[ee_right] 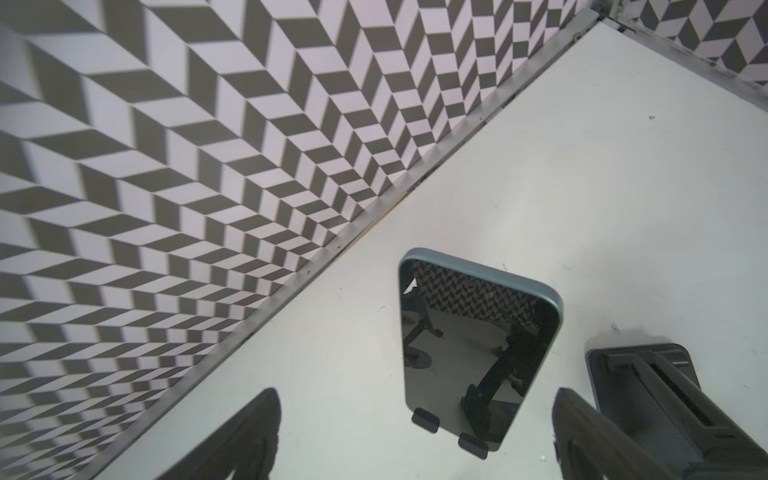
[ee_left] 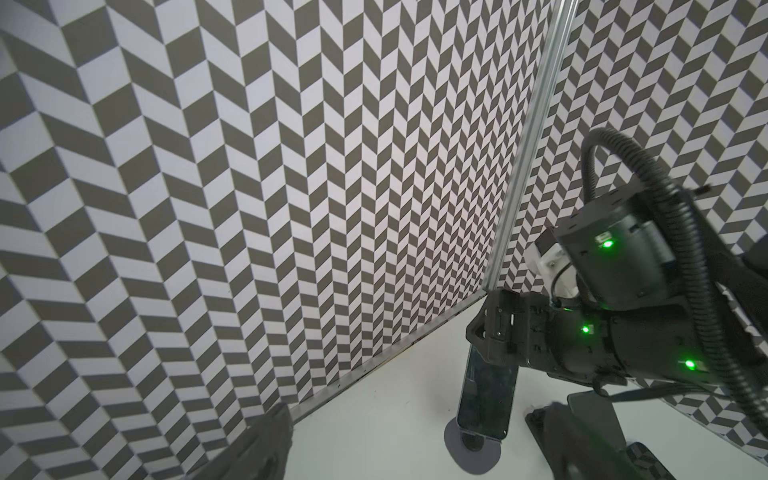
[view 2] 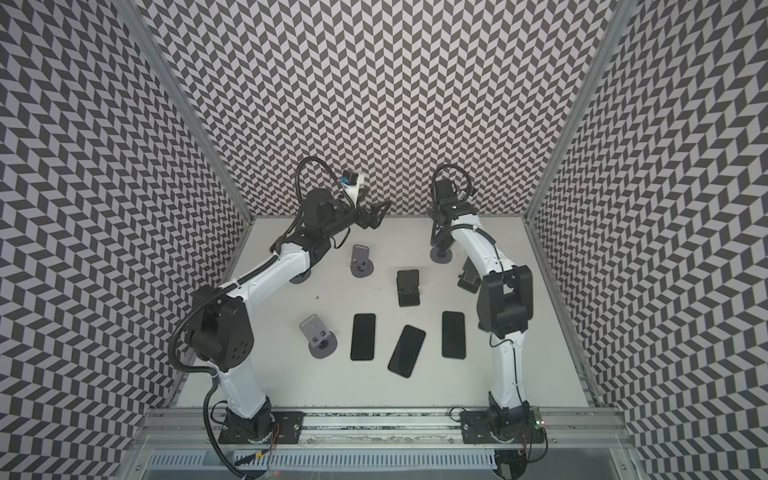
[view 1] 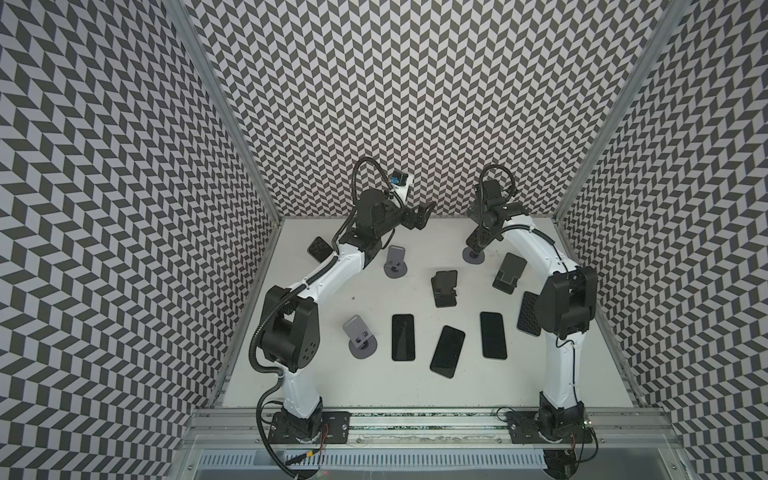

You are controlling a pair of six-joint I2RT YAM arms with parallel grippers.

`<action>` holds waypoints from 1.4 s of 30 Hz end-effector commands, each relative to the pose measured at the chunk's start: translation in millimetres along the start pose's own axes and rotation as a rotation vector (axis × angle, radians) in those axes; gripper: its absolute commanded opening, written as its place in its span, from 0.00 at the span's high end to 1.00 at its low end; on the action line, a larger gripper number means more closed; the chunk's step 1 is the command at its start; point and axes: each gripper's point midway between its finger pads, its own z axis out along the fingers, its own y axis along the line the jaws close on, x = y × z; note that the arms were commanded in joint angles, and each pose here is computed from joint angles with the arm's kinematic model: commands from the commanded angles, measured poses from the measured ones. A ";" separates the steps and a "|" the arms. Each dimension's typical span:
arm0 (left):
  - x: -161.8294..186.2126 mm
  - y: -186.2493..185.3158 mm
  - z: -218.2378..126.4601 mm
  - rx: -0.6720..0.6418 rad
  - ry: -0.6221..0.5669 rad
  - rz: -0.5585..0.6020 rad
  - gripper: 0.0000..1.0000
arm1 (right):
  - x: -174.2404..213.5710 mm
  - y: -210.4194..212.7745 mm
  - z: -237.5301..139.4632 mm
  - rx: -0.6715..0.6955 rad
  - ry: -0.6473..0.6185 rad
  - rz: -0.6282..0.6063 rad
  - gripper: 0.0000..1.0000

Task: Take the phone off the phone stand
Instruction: 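Lift the teal-edged phone up out of its stand with the right gripper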

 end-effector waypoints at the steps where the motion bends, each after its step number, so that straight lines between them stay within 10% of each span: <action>1: 1.6 9.2 -19.4 -0.046 0.023 0.011 0.05 | 2.0 -10.7 2.1 0.085 -0.018 0.029 0.00; 42: 29.9 -27.8 -59.4 0.159 0.073 0.037 0.04 | 16.0 -9.0 31.7 0.192 -0.145 -0.031 0.00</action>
